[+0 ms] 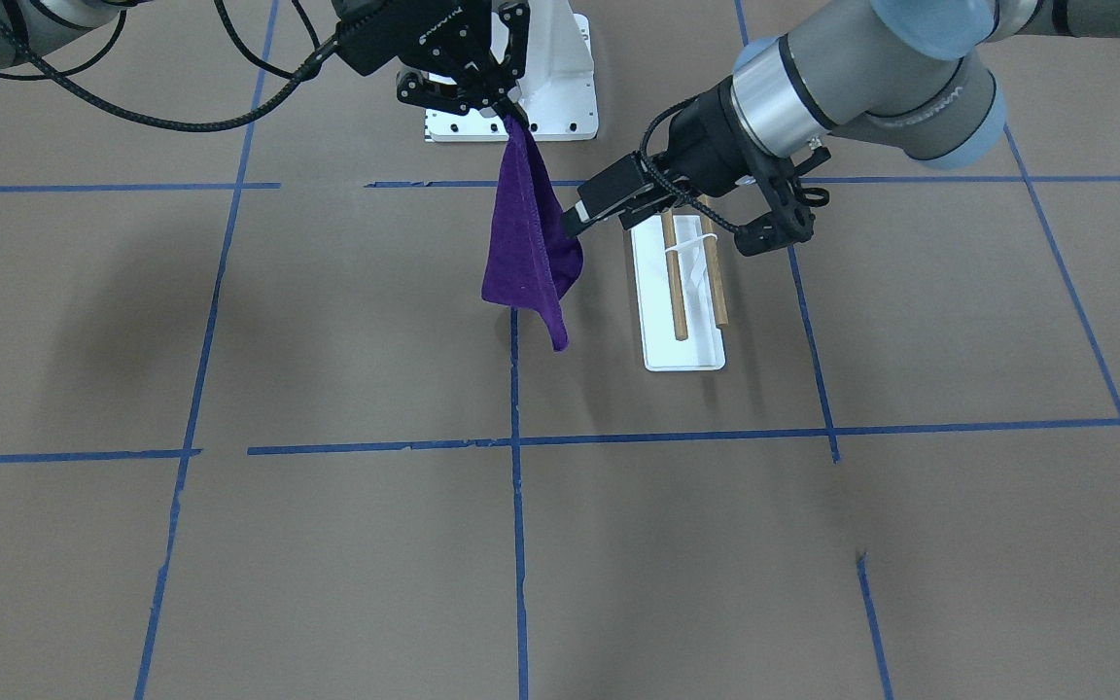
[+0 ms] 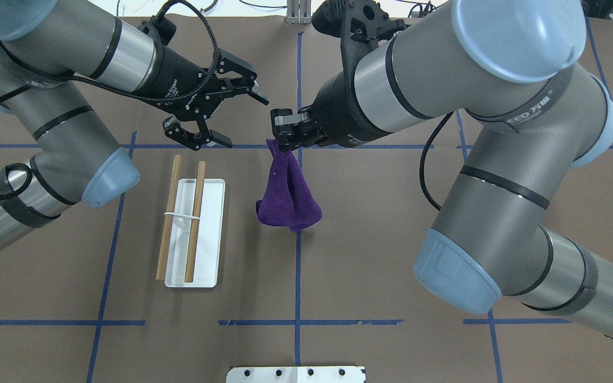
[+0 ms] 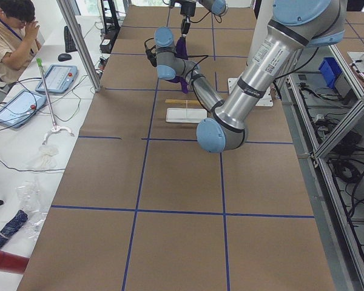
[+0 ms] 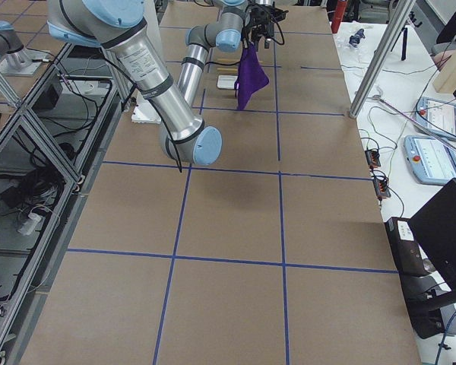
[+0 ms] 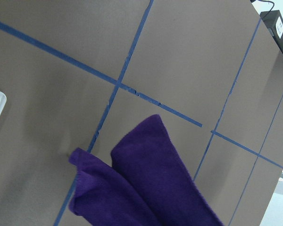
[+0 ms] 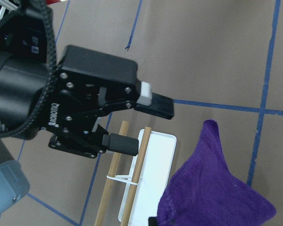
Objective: Hang towel on rack
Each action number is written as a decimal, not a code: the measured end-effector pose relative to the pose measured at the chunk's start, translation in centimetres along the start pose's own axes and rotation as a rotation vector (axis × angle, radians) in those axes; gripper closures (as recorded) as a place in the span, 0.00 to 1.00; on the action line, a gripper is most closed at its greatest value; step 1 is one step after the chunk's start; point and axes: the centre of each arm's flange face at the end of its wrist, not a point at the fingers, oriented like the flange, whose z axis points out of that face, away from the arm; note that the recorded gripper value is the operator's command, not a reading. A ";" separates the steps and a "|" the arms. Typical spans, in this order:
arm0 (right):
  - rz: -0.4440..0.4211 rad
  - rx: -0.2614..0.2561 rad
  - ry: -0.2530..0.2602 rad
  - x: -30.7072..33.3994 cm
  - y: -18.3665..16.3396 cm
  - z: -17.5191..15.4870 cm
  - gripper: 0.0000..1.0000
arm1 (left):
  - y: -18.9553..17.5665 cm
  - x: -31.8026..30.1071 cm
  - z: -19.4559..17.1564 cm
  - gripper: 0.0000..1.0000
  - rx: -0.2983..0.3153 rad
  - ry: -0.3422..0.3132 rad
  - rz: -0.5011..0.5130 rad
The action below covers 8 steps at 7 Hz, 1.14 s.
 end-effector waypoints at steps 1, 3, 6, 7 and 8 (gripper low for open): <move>-0.042 -0.006 -0.005 -0.3 0.3 0.2 1.00 | -0.5 0.7 1.0 0.00 0.002 -0.009 -0.012; -0.089 -0.010 -0.007 -0.5 0.5 0.5 1.00 | -0.8 1.0 2.8 0.05 -0.003 -0.026 -0.025; -0.110 -0.009 0.005 -0.3 0.3 1.1 1.00 | 0.0 0.4 4.7 0.08 -0.001 -0.034 -0.026; -0.110 -0.007 0.010 -0.1 0.2 1.3 1.00 | 0.1 0.2 4.7 0.07 0.000 -0.035 -0.027; -0.109 0.000 0.017 0.0 0.1 1.4 1.00 | 0.2 0.2 4.7 0.08 0.000 -0.036 -0.028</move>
